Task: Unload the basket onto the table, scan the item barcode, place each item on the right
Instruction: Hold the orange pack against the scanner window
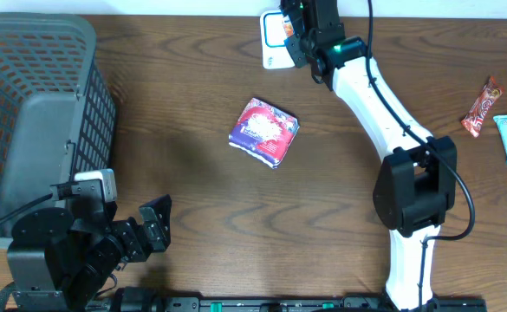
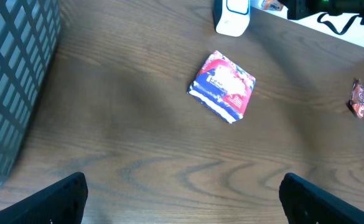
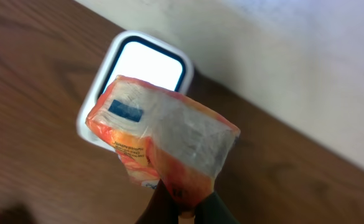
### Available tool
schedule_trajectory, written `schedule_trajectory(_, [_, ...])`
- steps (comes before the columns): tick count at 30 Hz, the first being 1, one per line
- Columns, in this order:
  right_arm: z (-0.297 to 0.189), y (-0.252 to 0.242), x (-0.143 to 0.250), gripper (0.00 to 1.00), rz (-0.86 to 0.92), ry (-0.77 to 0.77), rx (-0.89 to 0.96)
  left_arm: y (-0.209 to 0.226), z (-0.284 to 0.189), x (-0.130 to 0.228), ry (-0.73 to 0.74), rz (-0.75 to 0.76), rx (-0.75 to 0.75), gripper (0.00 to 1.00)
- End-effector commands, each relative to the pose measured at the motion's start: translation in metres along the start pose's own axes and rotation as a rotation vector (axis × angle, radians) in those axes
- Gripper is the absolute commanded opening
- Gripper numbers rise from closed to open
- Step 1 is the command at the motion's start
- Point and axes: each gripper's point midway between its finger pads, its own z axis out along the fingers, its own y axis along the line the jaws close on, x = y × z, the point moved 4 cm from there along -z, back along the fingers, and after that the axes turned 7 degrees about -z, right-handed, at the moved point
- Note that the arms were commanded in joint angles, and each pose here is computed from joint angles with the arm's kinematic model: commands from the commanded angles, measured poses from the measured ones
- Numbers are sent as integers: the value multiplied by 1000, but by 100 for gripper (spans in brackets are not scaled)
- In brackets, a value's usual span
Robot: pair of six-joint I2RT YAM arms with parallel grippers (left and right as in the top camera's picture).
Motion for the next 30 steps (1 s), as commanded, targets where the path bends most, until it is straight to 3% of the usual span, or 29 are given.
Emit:
schedule_trajectory(1, [2,0,0,1,-186,44,97,-3,-3,-2,-8,2,16,98])
schedule_trajectory(6, [5,6,0,1,-154,47,100,-3,-3,-2,-8,2,16,98])
schedule_trajectory(15, [3,24,17,2,303,113,5,-3,-3,-2,-8,2,16,98])
schedule_trajectory(20, [-5,45,30,1,393,196,-112,-3,-3,-2,-8,2,16,98])
schedule_trajectory(30, [-42,34,25,1,535,224,-117,-3,-3,-2,-8,2,16,98])
